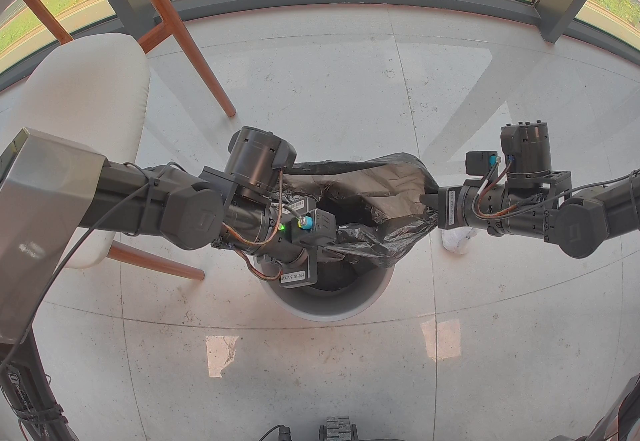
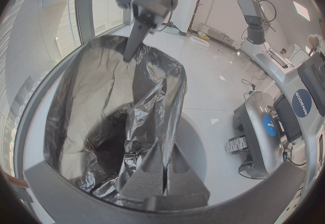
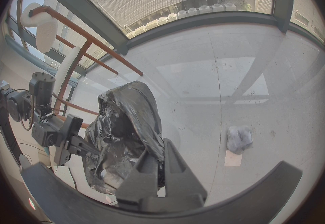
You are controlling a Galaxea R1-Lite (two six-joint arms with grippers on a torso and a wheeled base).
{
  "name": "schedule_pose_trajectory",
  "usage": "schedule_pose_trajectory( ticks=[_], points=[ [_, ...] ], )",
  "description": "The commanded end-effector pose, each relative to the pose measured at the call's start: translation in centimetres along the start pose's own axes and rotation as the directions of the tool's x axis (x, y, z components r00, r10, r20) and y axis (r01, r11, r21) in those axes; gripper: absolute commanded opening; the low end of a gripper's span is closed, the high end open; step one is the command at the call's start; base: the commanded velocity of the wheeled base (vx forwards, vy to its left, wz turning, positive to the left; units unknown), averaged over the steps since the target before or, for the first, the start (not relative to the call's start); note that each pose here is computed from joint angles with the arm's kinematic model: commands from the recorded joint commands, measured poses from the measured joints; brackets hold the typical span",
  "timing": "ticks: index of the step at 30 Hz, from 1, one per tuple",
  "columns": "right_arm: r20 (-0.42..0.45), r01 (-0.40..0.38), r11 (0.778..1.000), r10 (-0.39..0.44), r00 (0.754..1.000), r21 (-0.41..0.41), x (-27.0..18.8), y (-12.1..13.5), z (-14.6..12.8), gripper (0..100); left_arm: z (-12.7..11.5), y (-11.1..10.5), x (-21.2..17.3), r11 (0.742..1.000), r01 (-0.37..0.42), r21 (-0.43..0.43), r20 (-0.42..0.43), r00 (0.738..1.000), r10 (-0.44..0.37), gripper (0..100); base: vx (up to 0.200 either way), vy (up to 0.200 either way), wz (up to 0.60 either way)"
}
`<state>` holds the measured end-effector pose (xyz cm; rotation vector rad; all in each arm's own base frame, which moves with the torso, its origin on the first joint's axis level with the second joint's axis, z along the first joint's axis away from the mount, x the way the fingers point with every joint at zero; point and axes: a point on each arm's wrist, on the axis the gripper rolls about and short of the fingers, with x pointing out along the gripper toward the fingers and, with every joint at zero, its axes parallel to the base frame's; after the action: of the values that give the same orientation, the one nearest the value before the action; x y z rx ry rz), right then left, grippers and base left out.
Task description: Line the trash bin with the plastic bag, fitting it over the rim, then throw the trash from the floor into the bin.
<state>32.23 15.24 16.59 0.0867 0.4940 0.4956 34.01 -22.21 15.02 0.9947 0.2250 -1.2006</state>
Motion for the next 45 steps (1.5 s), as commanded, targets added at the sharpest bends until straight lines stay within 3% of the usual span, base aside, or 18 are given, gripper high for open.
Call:
schedule_pose_trajectory(
  ticks=[1,2,3,11,16,23,37,45],
  points=[
    [0.020,0.009,1.000,-0.009,1.000,-0.001,1.4,-0.7,0.1,0,0.7,0.5,-0.5,1.000,-0.024,0.013,0.015,1.000,0.024,0,0.000,0.000,0.00],
    [0.031,0.011,1.000,-0.011,0.999,0.001,1.4,-0.8,0.5,0,0.7,0.5,-0.5,1.000,-0.026,0.012,0.016,1.000,0.026,0,0.000,0.000,0.00],
    [0.044,0.013,1.000,-0.014,0.999,0.006,1.5,-1.0,0.8,100,0.8,0.5,-0.5,1.000,-0.027,0.013,0.016,1.000,0.027,0,0.000,0.000,0.00],
    [0.082,0.010,0.999,-0.014,0.997,0.048,0.9,-1.2,1.8,100,0.4,0.2,-0.1,1.000,-0.010,0.006,0.008,1.000,0.010,0,0.000,0.000,0.00],
    [0.120,-0.049,0.994,0.037,0.992,0.094,-1.1,-0.5,3.0,100,0.3,0.0,0.0,1.000,0.002,0.002,0.005,1.000,-0.002,0,0.000,0.000,0.00],
    [0.087,-0.035,0.992,0.025,0.996,0.118,-3.0,-1.2,1.6,100,-0.9,-1.7,0.7,0.998,0.064,-0.024,-0.030,0.997,-0.065,0,0.000,0.000,0.00],
    [0.046,-0.026,0.991,0.020,0.999,0.133,-3.2,-1.8,0.1,100,-0.4,-6.8,2.1,0.975,0.221,-0.016,-0.063,0.973,-0.221,0,0.000,0.000,0.00],
    [0.034,-0.021,0.991,0.017,0.999,0.134,-3.2,-1.8,-0.3,100,-0.8,-7.6,2.2,0.969,0.244,-0.023,-0.074,0.967,-0.245,0,0.000,0.000,0.00]
  ],
)
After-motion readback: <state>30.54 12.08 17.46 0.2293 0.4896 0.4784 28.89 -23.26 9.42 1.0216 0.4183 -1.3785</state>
